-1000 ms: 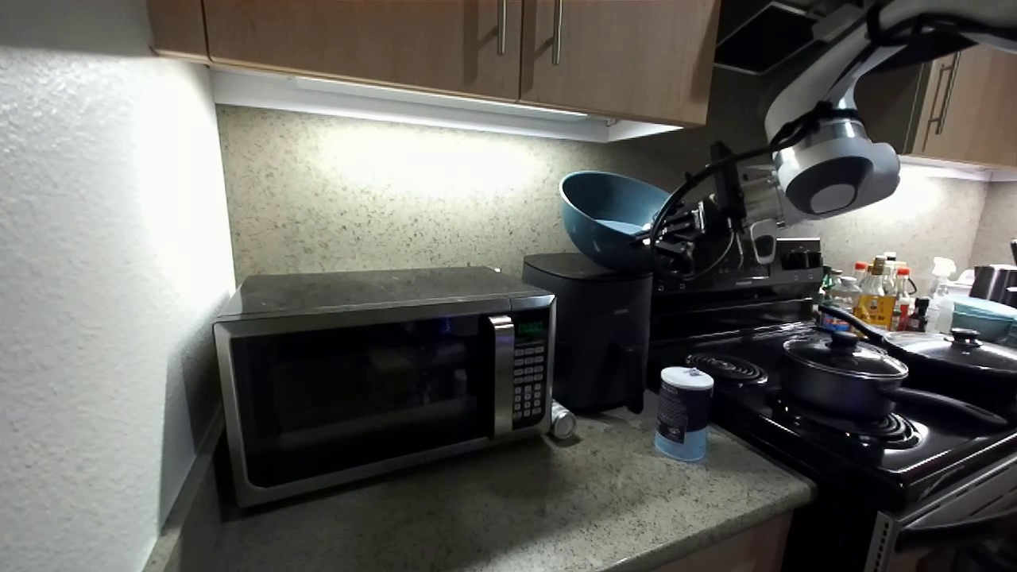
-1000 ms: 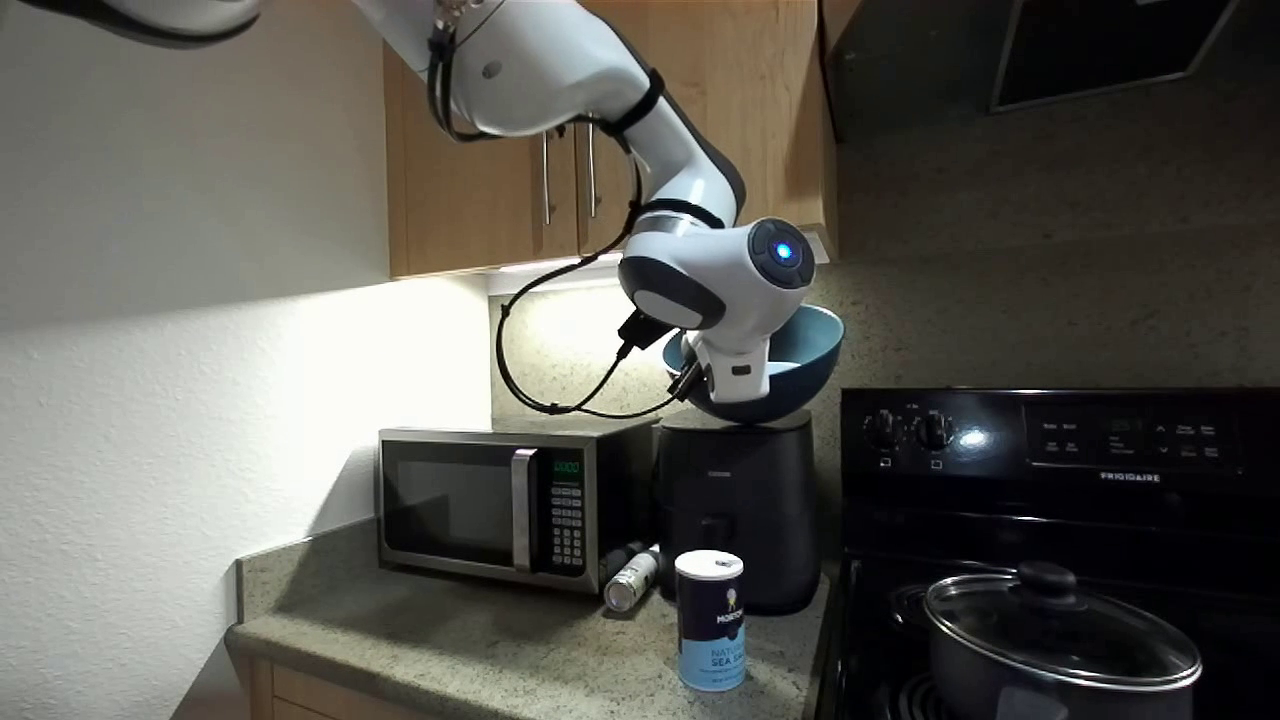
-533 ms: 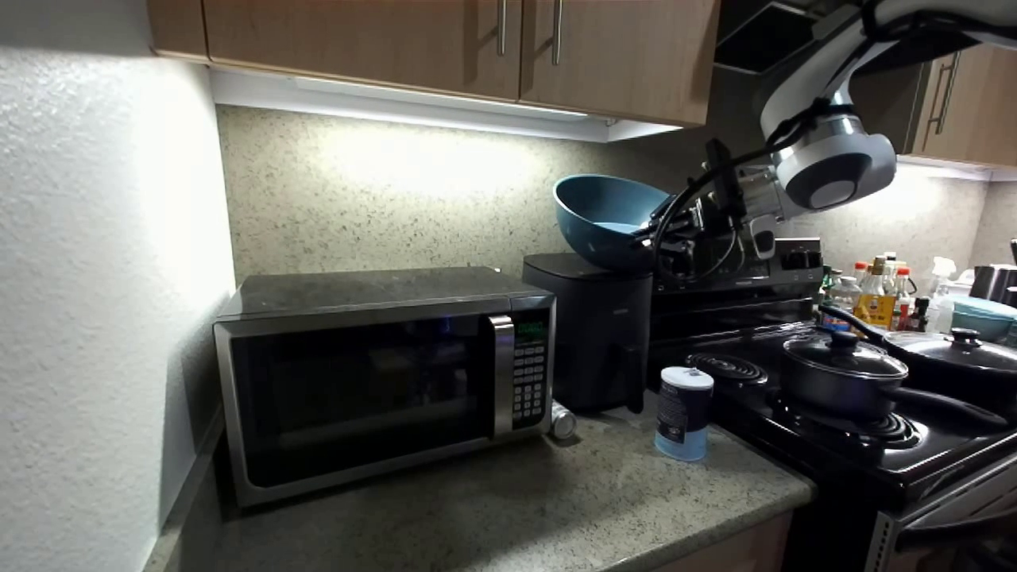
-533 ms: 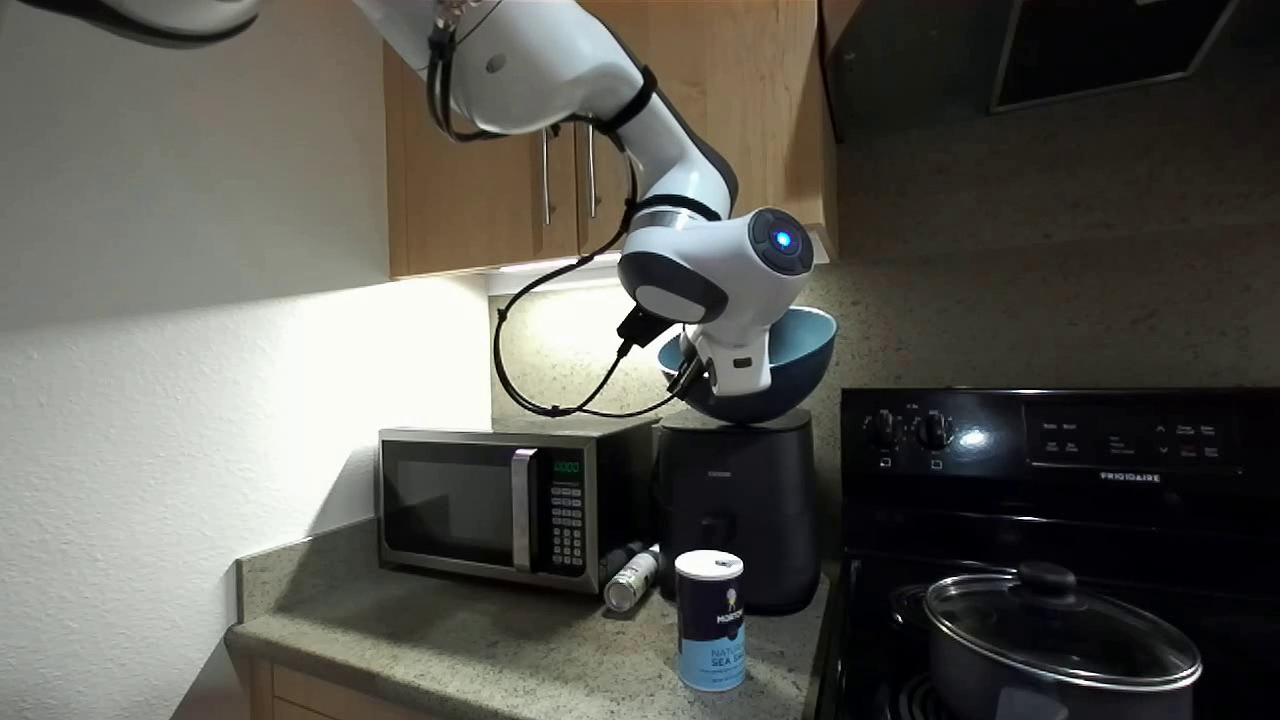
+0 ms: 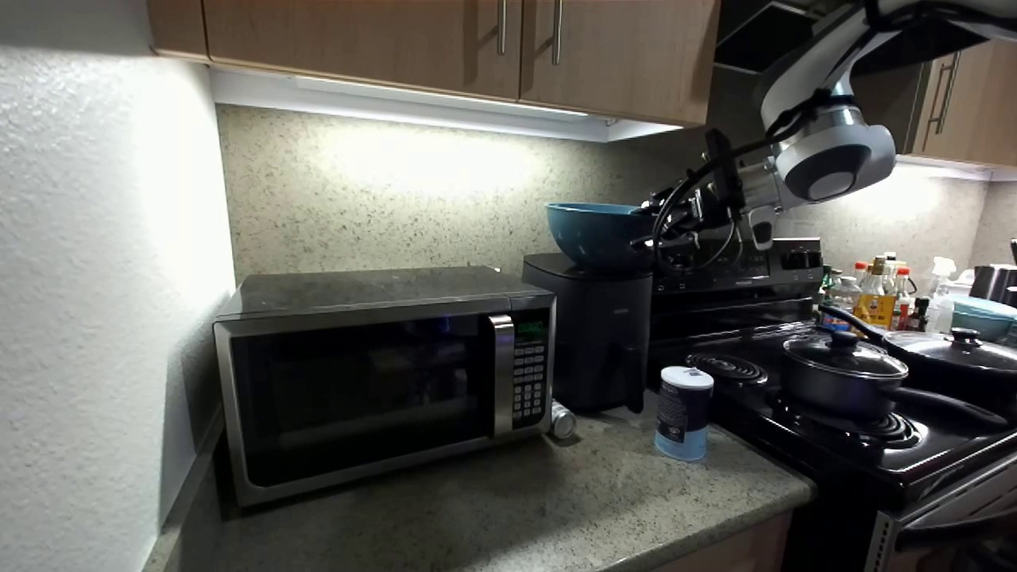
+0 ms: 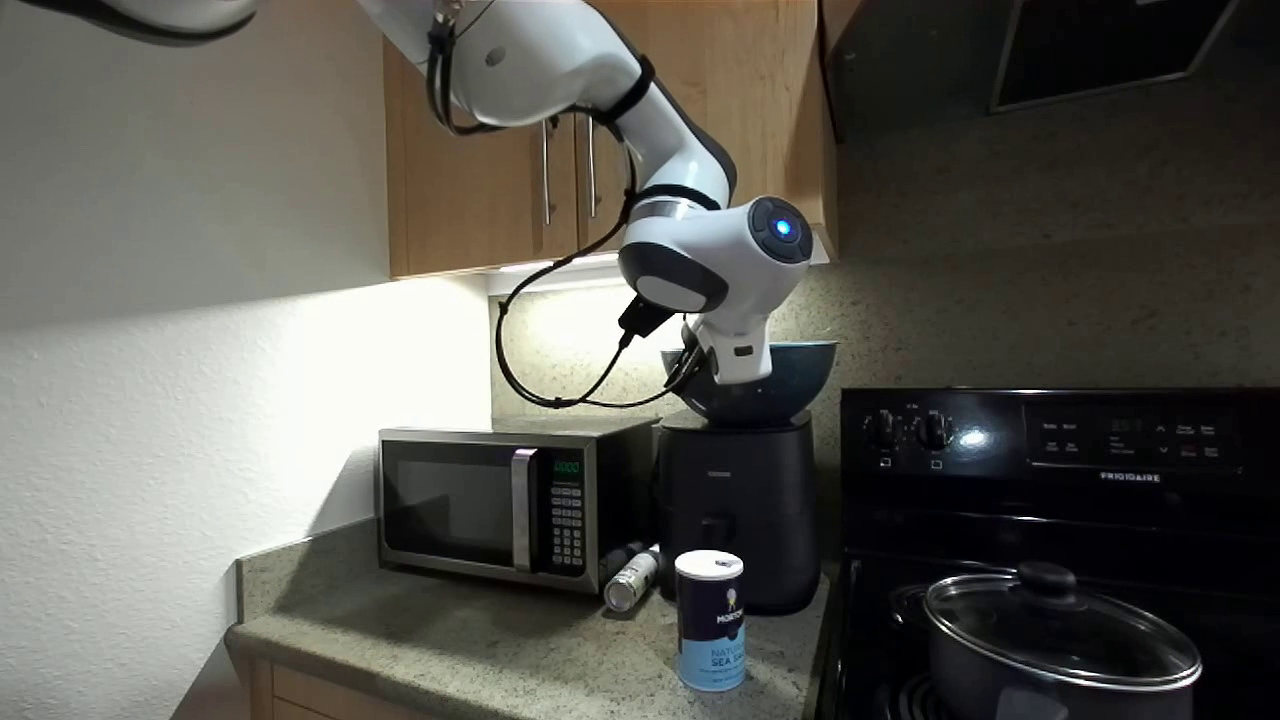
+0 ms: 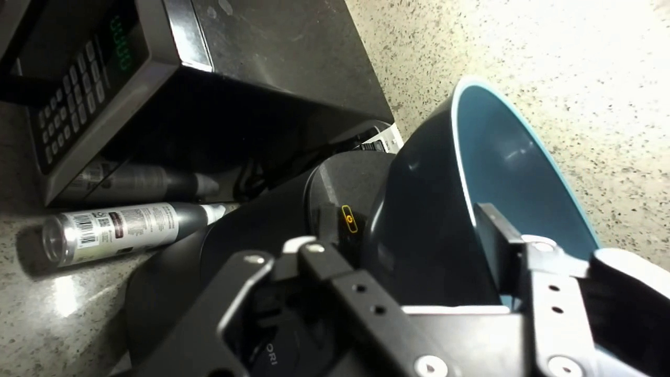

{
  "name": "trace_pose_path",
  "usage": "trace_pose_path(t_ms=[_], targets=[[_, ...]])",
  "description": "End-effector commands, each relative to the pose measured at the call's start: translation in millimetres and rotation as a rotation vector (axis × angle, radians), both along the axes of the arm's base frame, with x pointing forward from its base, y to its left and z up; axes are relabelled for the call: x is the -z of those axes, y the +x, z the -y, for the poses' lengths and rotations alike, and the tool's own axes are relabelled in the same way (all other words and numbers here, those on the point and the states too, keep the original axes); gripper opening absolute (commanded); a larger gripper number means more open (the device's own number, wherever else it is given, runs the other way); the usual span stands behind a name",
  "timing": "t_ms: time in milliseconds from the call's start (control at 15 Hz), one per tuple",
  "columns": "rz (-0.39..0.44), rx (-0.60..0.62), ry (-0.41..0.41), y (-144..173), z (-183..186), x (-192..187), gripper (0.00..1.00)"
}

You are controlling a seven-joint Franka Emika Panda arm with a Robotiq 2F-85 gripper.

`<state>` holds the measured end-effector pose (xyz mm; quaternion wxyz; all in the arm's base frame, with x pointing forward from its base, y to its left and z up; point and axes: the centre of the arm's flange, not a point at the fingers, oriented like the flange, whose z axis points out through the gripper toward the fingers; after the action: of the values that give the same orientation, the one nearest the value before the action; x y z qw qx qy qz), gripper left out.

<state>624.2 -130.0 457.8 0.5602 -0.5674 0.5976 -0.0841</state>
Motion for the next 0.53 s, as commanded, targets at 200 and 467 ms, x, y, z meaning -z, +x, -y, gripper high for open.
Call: trace_pose_path(t_ms=[200, 467], targets=[[0.04, -0.032, -0.048, -2.0, 0.1, -1.9, 1.0], [0.033, -0.029, -0.04, 0.4, -1.4, -0.6, 1.0]])
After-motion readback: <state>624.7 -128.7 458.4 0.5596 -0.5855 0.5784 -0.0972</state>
